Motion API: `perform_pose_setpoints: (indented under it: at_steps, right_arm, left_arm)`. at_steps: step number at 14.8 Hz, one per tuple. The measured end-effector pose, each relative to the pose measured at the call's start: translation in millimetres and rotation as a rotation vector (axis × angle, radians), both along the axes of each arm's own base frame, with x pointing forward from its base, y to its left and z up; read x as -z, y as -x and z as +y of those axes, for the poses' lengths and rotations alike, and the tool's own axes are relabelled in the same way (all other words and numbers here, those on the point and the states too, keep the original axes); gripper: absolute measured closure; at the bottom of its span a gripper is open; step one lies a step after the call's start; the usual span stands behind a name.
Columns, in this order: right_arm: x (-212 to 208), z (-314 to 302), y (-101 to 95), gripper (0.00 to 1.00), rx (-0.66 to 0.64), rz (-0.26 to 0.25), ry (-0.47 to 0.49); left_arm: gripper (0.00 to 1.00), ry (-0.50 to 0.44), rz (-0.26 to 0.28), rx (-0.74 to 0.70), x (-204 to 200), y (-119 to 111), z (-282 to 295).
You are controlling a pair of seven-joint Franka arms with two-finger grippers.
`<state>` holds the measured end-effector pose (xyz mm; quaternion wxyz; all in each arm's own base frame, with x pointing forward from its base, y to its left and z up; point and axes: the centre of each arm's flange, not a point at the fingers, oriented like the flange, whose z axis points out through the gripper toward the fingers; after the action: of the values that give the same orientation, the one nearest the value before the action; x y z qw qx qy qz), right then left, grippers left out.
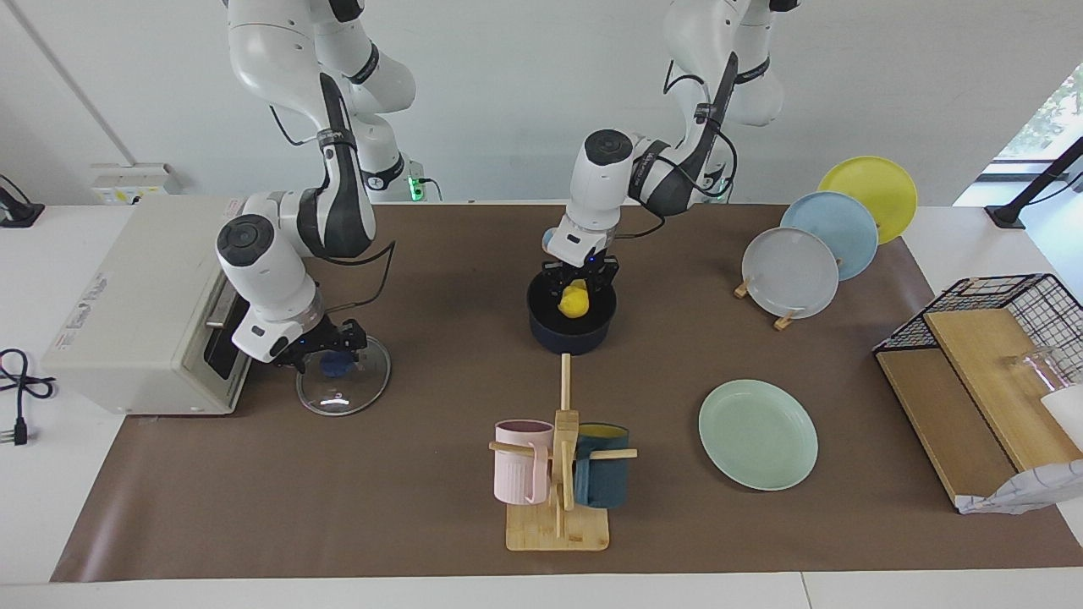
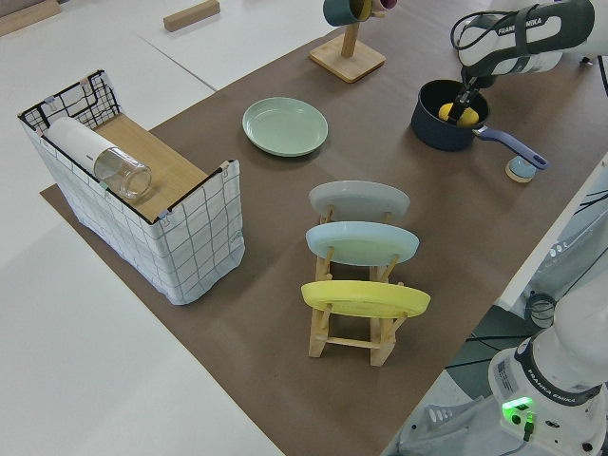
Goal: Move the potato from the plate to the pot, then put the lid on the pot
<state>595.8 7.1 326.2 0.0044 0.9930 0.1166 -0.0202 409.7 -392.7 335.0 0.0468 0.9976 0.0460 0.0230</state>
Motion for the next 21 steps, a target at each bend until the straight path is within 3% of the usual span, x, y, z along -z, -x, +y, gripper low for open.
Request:
perform_pose_setpoints:
  at_steps: [7, 10, 12, 14, 15, 17, 21]
  right_arm:
    - [1, 4, 0.4, 0.0, -0.011, 0.001, -0.001]
    - [1, 4, 0.4, 0.06, -0.018, 0.001, -0.002]
    - [1, 5, 0.4, 0.09, -0.021, 0.001, -0.002]
    - [1, 5, 0.4, 0.19, -0.022, 0.001, -0.002]
    - [1, 5, 0.5, 0.19, -0.023, 0.001, -0.002]
    - [0, 6, 0.5, 0.33, -0.024, 0.001, -0.002]
    - [0, 8, 2.0, 0.34, -0.028, 0.017, -0.003]
  left_arm:
    - [0.36, -0.023, -0.017, 0.025, 14, 5, -9]
    - [0.36, -0.025, -0.02, 0.029, 14, 5, -9]
    - [0.21, -0.022, -0.025, 0.031, 14, 5, -10]
    - [0.01, -0.011, -0.037, 0.03, 11, 2, -12]
    - [0.0, -0.01, -0.039, 0.027, 10, 0, -11]
    - [0.0, -0.008, -0.045, 0.018, 5, -5, -8]
    - [0.0, -0.027, -0.038, -0.023, -38, -37, 7]
